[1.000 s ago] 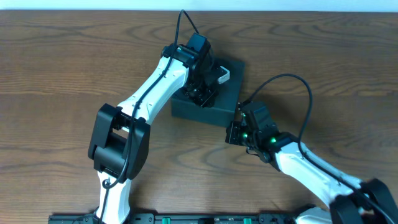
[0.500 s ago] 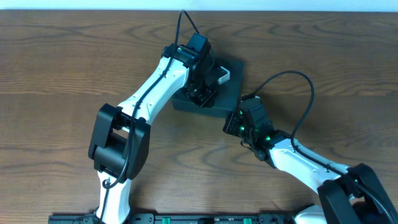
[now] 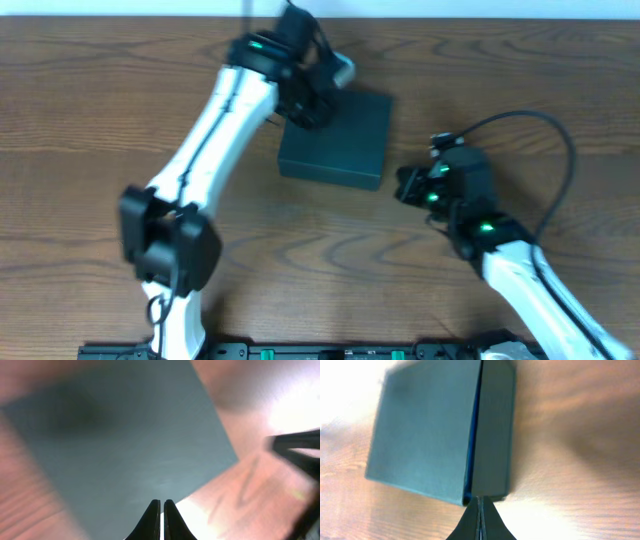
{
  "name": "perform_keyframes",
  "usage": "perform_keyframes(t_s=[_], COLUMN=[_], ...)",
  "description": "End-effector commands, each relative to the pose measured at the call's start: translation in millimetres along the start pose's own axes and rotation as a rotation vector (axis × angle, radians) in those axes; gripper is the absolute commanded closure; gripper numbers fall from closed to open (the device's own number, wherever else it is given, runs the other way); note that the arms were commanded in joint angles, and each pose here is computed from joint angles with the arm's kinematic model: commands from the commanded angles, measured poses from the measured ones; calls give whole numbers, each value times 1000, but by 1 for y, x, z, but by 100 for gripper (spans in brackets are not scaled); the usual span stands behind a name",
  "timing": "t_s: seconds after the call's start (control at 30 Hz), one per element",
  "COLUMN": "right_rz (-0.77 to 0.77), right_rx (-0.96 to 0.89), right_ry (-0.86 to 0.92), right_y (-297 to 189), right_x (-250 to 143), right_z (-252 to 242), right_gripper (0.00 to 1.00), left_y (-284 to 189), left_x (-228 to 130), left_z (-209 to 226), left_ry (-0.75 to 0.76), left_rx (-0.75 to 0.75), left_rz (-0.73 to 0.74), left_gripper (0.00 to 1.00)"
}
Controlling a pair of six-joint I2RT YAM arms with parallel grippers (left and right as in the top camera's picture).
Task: Pack container
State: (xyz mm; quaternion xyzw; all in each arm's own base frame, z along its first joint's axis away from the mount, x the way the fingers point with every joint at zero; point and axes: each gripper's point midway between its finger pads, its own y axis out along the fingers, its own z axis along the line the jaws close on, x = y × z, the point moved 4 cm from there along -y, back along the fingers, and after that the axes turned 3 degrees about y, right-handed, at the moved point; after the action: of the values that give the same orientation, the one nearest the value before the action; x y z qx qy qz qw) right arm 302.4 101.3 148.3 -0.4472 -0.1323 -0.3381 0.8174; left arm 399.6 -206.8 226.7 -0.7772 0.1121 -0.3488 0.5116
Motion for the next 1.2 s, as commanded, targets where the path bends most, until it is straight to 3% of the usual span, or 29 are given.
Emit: perform_keyframes(t_s=[0.0, 0.2, 0.23, 0.27, 0.3, 0.33, 0.37, 0.4, 0.43, 0.47, 1.17], right_rz=[-81, -70, -68, -69, -75, -80, -82, -82, -84, -81, -67], right_rx=[-13, -104, -110, -111, -109, -107, -108, -113, -127, -137, -142], right_ry=[-138, -258, -262, -263, -265, -265, -257, -255, -254, -252, -247], right_y=[-30, -75, -80, -83, -84, -85, -85, -85, -85, -83, -82], right_x=[35, 70, 73, 75, 77, 78, 79, 79, 79, 78, 74], right_z=[1, -4, -3, -1, 1, 2, 2, 1, -1, -4, -6], right_gripper=[99, 98, 94, 85, 66, 37, 1, 1, 1, 1, 1], left_y=[-59, -100, -100, -99, -97, -95, -93, -91, -89, -88, -86], left_x=[-6, -57, -63, -65, -66, -67, -68, -69, -70, -70, -70], left_z=[38, 79, 81, 82, 82, 82, 84, 85, 86, 86, 87], left_ry=[-135, -250, -261, -269, -271, -272, -273, -274, -279, -286, -305], left_rx=[191, 206, 177, 153, 129, 118, 120, 128, 129, 126, 126], left_rz=[-69, 6, 13, 8, 2, 3, 6, 11, 17, 20, 21], left_gripper=[94, 94, 94, 94, 94, 94, 94, 94, 71, 3, 5])
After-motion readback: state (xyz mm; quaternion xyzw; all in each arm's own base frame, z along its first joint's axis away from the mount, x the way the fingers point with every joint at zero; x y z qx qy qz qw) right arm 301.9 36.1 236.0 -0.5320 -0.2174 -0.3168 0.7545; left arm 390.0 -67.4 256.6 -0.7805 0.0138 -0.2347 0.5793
